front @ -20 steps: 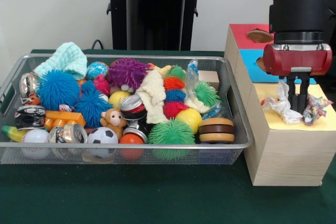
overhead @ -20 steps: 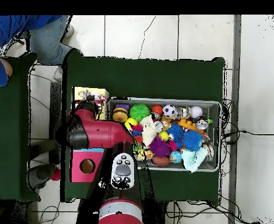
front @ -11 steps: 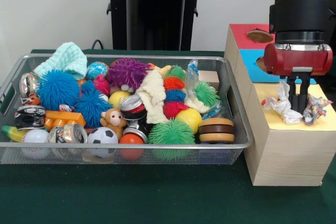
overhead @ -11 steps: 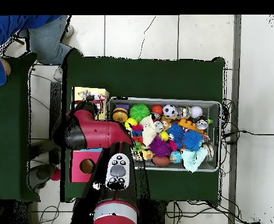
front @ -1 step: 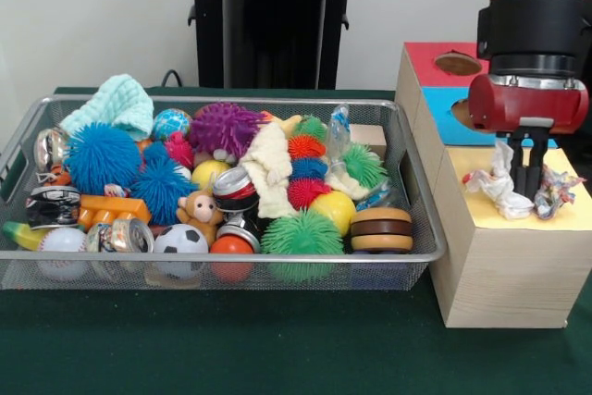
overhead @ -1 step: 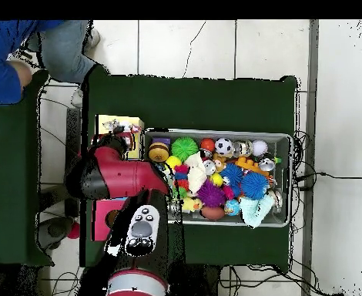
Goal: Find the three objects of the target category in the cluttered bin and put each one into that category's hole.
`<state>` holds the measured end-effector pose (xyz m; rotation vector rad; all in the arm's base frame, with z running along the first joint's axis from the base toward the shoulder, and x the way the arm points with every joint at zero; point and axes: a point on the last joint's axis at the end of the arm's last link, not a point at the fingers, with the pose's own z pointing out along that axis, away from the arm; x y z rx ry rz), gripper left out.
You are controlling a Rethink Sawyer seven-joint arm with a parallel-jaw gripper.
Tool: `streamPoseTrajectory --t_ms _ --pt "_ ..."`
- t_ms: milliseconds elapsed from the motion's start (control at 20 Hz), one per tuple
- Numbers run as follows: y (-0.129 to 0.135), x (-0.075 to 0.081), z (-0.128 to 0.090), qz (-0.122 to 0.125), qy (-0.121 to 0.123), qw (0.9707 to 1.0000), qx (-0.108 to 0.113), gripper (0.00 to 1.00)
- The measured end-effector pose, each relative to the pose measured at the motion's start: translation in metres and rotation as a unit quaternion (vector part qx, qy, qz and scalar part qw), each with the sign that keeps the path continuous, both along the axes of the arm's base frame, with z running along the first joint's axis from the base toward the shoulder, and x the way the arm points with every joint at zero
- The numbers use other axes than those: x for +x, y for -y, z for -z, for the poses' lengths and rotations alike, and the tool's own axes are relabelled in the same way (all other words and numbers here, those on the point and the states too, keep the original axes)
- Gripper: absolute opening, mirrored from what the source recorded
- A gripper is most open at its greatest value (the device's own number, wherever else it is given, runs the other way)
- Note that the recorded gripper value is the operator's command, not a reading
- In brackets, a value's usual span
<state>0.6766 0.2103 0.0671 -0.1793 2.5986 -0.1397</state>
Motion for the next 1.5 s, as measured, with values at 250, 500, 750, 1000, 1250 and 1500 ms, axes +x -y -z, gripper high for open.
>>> streamPoseTrajectory --t_ms 250,500,750,1000,1250,1500 --pt "-0.010 -0.002 0.002 -0.031 0.012 0.9976 -0.061 0.00" --pt "-0.017 -0.006 0.006 -0.057 0.031 0.9923 -0.105 0.00" --pt "-0.017 -0.008 0.009 -0.069 0.049 0.9892 -0.120 0.00" --pt "-0.017 -0.007 0.010 -0.074 0.053 0.9878 -0.126 0.00" --pt "-0.013 0.005 0.004 -0.051 0.014 0.9940 -0.096 0.00" --pt "-0.010 0.022 -0.006 -0.019 -0.066 0.9960 -0.057 0.00"
